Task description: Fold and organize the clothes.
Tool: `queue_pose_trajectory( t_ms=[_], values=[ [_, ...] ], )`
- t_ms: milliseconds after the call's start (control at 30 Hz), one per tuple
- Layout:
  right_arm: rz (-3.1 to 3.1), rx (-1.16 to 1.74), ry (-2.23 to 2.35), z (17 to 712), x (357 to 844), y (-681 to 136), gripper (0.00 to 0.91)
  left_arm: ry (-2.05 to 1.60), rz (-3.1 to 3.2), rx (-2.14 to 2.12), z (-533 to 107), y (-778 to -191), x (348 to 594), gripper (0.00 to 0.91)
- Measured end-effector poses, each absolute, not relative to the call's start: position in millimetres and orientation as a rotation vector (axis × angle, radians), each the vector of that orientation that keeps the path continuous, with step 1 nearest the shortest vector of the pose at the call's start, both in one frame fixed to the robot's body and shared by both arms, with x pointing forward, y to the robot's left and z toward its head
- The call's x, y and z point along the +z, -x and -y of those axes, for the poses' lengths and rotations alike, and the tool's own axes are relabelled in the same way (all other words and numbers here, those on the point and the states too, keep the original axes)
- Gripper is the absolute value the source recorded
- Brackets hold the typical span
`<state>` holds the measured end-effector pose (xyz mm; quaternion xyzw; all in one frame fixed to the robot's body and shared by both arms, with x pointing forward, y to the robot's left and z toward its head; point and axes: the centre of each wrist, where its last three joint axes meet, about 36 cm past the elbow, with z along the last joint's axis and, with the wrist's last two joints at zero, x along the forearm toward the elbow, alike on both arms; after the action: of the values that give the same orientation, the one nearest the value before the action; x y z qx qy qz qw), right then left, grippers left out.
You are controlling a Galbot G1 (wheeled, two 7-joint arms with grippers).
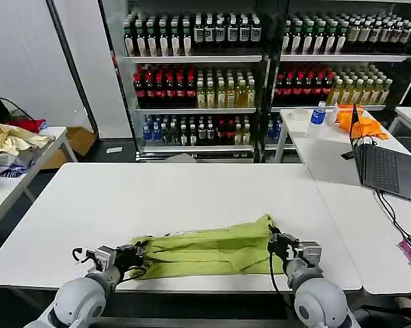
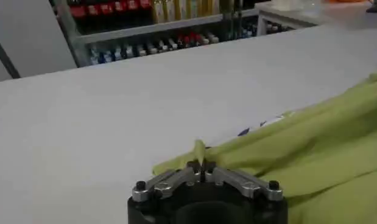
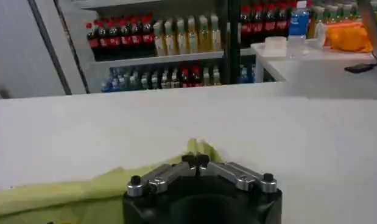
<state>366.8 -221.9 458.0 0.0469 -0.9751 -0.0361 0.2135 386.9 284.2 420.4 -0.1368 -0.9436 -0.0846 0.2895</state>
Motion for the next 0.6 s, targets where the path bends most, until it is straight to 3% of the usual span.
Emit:
queue_pose_trajectory(
  t_ms=[200, 233, 267, 300, 333, 367, 400, 600],
  values=[
    [2.692, -0.098, -0.115, 221, 453, -361, 0.000, 0.359, 2.507, -0.235, -284, -383, 414, 0.020],
    [2.691, -0.096, -0.113, 221, 453, -361, 0.000, 0.356, 2.507, -0.236, -283, -383, 413, 0.071],
    [2.690, -0.094, -0.111, 220, 452, -361, 0.000, 0.352, 2.508, -0.237, -283, -383, 412, 0.574],
    [2.688, -0.092, -0.107, 220, 451, -361, 0.000, 0.349, 2.508, -0.239, -283, -384, 411, 0.867],
    [2.687, -0.090, -0.103, 219, 450, -362, 0.071, 0.345, 2.510, -0.241, -283, -384, 410, 0.907],
    [2.686, -0.088, -0.101, 218, 449, -363, 0.655, 0.339, 2.512, -0.244, -283, -385, 409, 0.907],
    [2.686, -0.085, -0.099, 218, 448, -363, 0.907, 0.334, 2.516, -0.245, -283, -386, 409, 0.907],
    [2.688, -0.060, -0.092, 214, 445, -365, 0.907, 0.321, 2.541, -0.255, -280, -387, 408, 0.907]
  ],
)
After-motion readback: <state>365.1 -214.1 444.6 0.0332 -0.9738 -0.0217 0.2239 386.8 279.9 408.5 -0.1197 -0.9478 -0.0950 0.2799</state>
